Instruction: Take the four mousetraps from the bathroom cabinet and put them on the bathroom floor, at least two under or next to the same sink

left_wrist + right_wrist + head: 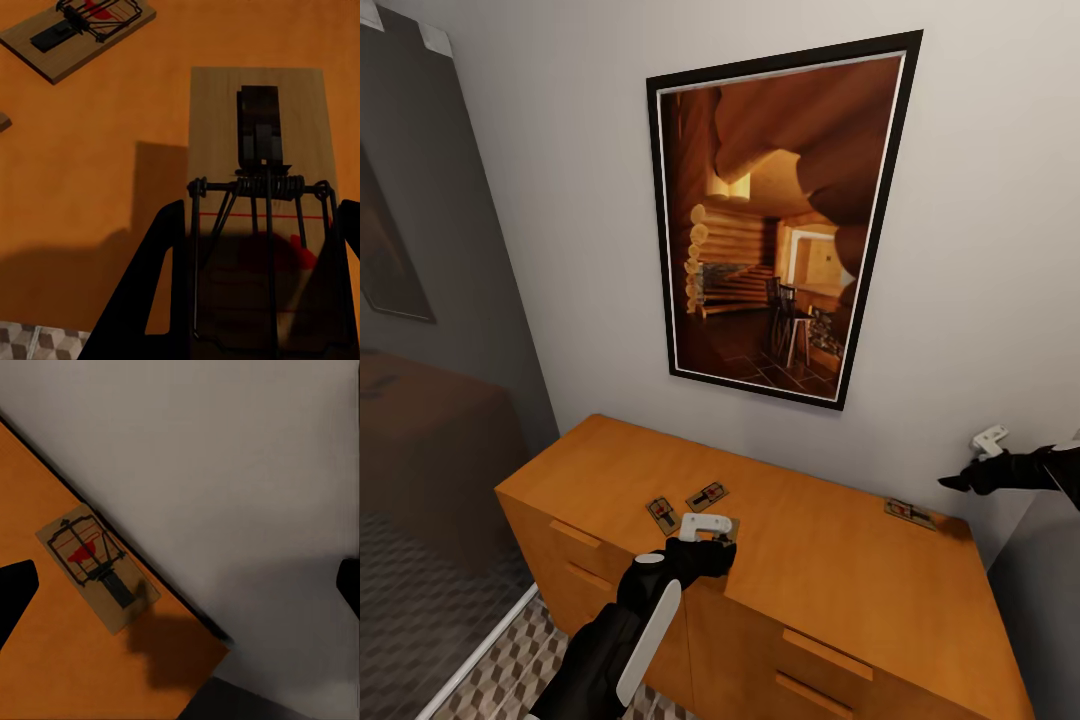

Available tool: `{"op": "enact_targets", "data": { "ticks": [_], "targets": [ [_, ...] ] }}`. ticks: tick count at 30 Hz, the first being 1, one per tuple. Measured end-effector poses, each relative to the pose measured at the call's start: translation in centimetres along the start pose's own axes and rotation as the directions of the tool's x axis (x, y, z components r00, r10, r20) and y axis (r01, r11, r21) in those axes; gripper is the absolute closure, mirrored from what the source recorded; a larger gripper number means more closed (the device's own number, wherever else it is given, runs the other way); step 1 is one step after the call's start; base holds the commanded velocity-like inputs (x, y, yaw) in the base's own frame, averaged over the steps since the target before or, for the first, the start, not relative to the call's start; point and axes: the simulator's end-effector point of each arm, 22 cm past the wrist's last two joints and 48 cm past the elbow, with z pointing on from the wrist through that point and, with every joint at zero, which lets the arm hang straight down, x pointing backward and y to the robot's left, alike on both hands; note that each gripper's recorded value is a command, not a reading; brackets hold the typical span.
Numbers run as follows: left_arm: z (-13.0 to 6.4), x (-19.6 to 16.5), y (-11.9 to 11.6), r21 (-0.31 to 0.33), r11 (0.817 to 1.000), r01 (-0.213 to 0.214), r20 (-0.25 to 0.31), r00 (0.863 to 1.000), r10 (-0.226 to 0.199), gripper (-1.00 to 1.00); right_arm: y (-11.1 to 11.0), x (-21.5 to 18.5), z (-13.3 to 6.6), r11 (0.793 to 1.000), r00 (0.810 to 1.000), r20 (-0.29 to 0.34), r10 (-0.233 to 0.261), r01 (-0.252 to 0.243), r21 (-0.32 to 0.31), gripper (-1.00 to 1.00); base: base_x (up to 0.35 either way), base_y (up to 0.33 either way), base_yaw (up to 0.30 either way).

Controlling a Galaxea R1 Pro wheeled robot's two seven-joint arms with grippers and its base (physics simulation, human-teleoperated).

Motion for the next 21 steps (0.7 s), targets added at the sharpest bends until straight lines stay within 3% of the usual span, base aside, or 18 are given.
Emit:
{"op": "enact_targets", "data": {
  "ticks": [9,13,16,21],
  "targets": [
    [0.0,0.0,0.0,0.000,1.000,0.000,0.001,1.000,0.000,1.00,0.4,-0.3,0.1,1.000,1.000,0.012,0.007,-0.007,-0.013,-1.00,0.000,0.000,0.000],
    [0.0,0.0,0.0,0.000,1.000,-0.001,0.001,1.000,0.001,1.00,1.9,-0.7,0.5,0.998,1.000,0.019,-0.009,0.011,-0.062,-1.00,0.000,0.000,0.000],
    [0.0,0.0,0.0,0.001,1.000,-0.001,0.000,1.000,0.001,1.00,4.0,-1.1,0.6,0.990,0.999,0.028,-0.028,0.032,-0.139,-1.00,0.000,0.000,0.000],
    [0.0,0.0,-0.1,0.001,1.000,-0.001,0.001,1.000,0.001,1.00,5.2,-1.1,0.6,0.982,0.999,0.031,-0.037,0.042,-0.186,-1.00,0.000,0.000,0.000]
  ]
}}
